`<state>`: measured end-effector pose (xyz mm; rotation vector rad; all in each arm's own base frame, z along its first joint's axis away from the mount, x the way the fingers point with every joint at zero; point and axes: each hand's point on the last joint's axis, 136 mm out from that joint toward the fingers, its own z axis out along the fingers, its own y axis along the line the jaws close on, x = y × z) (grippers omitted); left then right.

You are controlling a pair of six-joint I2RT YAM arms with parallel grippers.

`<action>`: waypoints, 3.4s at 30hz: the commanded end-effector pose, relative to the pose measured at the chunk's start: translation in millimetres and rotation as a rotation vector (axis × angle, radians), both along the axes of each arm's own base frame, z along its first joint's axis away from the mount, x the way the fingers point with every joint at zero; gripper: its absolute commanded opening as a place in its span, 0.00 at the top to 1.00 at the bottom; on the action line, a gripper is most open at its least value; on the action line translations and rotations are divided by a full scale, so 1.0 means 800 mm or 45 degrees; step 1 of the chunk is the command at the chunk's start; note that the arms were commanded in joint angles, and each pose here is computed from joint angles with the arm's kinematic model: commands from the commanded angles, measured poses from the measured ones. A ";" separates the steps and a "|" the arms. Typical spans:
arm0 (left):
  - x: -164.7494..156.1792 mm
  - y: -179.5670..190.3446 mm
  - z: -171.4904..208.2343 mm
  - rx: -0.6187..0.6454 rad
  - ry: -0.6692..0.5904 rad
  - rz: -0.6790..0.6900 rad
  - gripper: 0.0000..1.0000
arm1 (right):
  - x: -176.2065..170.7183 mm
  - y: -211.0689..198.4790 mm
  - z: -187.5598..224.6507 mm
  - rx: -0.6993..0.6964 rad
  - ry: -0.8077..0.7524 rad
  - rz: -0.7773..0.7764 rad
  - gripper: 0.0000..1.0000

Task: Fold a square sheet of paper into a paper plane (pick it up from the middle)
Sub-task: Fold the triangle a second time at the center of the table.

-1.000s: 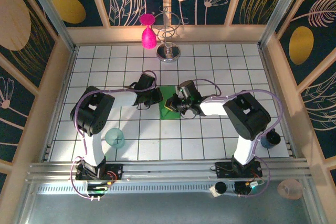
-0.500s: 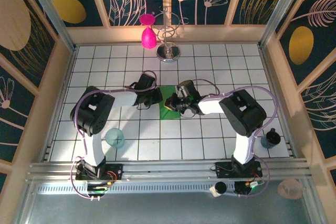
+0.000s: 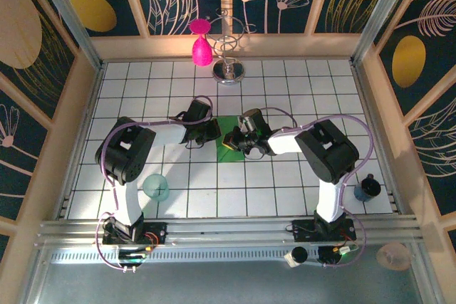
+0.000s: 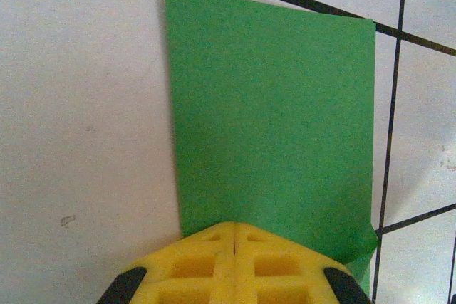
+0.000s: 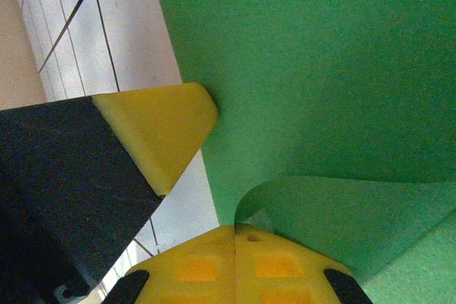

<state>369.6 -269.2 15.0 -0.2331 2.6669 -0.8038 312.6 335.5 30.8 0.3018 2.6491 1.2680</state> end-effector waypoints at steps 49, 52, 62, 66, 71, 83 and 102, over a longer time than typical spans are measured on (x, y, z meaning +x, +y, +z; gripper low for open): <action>-0.012 0.016 -0.009 0.054 0.039 0.019 0.96 | 0.009 0.003 -0.007 -0.006 0.027 -0.024 0.98; -0.014 0.017 -0.014 0.061 0.047 0.020 0.96 | 0.009 0.003 0.004 0.011 0.001 -0.024 0.99; -0.013 0.017 -0.014 0.061 0.048 0.020 0.96 | 0.007 0.001 0.006 -0.018 -0.005 -0.033 0.98; -0.013 0.017 -0.013 0.060 0.047 0.020 0.96 | 0.005 0.003 -0.001 -0.026 0.009 -0.019 0.98; -0.013 0.017 -0.012 0.055 0.045 0.017 0.96 | 0.003 0.007 -0.007 -0.031 0.029 -0.005 0.99; -0.013 0.015 -0.008 0.048 0.035 0.014 0.96 | 0.001 0.005 -0.021 -0.066 0.074 -0.010 0.98; 0.042 0.029 0.090 0.024 -0.190 0.115 0.84 | -0.001 0.002 -0.028 -0.088 0.105 -0.016 0.88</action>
